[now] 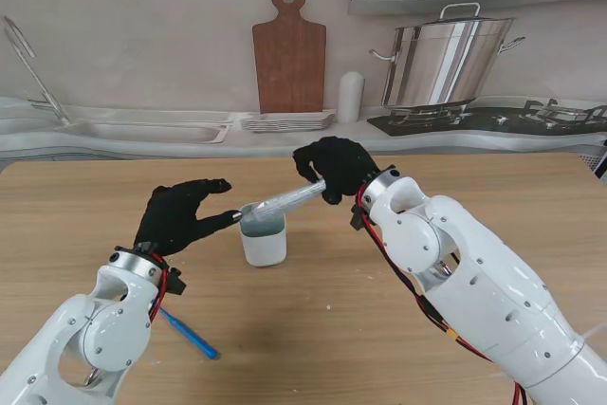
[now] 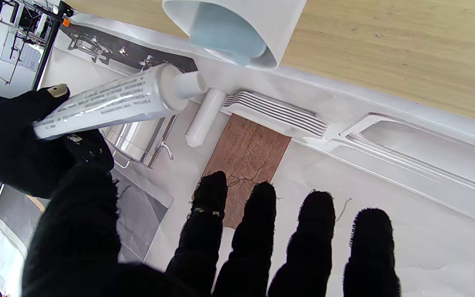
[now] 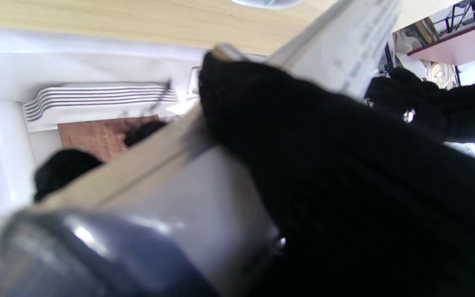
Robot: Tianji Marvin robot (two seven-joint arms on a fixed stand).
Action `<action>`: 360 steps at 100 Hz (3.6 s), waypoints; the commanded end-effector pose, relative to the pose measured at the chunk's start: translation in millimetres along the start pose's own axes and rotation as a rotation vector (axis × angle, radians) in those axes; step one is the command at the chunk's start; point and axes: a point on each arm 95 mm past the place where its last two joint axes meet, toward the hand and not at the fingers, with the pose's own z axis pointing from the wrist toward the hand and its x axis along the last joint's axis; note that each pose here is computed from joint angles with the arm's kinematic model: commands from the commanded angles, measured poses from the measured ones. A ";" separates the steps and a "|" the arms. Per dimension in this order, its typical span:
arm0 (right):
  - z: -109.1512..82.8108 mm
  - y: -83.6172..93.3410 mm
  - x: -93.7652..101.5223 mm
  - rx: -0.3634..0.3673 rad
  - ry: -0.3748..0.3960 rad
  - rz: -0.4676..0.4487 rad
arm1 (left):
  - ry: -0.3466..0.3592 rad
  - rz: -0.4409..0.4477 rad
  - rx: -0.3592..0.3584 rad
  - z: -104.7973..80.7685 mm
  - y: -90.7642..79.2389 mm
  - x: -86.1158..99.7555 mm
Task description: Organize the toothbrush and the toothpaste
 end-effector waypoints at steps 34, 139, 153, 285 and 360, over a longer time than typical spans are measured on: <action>5.4 -13.9 0.1 0.079 0.016 -0.037 | 0.015 -0.005 -0.003 0.1 1.2 6.4; 26.4 -19.2 19.5 0.129 0.076 -0.106 | 0.034 -0.002 -0.002 -1.2 2.6 8.5; 33.1 -26.3 24.7 0.121 0.086 -0.093 | 0.034 -0.002 -0.003 -1.6 2.3 8.6; 47.1 -57.9 41.0 0.150 0.088 0.014 | 0.022 -0.005 0.017 -7.9 -1.1 7.6; -17.6 13.7 13.1 -0.019 0.095 0.073 | 0.012 0.000 0.008 -8.4 -2.1 6.0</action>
